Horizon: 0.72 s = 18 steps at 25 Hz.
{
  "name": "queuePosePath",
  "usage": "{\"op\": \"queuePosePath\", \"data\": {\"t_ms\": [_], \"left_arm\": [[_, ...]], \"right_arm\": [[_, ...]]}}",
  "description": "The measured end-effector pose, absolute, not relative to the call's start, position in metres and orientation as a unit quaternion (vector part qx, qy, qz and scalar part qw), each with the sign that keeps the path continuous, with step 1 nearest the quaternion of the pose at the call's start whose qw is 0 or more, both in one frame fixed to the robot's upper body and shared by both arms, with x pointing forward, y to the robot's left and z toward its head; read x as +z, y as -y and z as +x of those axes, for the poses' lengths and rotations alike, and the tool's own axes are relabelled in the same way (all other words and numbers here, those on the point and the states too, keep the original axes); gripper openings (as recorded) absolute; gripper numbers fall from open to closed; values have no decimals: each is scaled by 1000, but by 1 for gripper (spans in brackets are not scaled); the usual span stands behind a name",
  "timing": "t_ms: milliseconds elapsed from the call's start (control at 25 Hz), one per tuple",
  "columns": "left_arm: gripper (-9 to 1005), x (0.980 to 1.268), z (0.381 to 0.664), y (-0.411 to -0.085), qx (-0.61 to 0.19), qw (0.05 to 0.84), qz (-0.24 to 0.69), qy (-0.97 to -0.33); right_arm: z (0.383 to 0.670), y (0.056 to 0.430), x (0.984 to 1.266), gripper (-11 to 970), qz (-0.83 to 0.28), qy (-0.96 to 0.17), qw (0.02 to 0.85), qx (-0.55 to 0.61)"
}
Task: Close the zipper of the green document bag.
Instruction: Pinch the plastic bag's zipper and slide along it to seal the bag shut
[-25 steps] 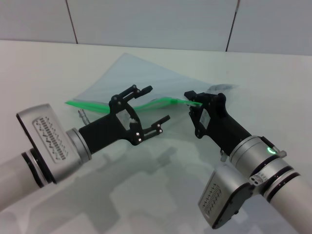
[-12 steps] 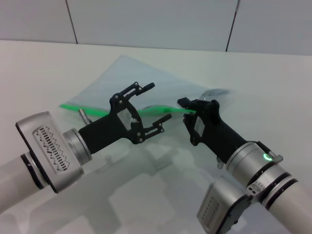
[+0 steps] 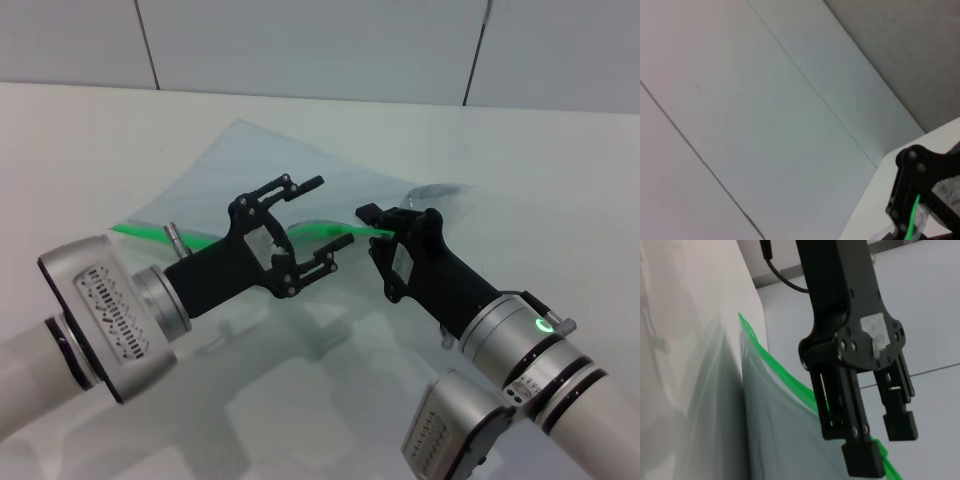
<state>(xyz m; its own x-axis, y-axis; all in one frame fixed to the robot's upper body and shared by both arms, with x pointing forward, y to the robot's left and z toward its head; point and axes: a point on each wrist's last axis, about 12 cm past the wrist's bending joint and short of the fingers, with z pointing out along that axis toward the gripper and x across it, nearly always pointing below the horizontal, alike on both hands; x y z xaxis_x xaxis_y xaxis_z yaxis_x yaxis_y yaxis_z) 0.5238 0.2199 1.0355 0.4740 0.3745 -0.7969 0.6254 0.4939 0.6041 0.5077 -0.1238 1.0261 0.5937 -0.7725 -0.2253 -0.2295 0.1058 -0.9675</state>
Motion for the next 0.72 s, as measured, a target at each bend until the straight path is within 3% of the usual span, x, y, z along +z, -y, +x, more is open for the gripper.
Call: {"op": "queuePosePath", "data": {"t_ms": [240,360,600,720], "left_arm": [[692,1035,523,-219,-78,701,508,-494],[498,1035,522,-219,-76,701,510,-492],[289,1034,522,-219,-76,700,512,-491],[292,1034,521,-218,-72,699,520,-486]], "right_arm": [[507,123,1026,48,-633,-395,630,-215],[507,123,1026,48,-633,-395,630,-216],[506,122,1026,48,-639,-384,630,-215],[505,121,1025,48,-645,-382,627,-212]]}}
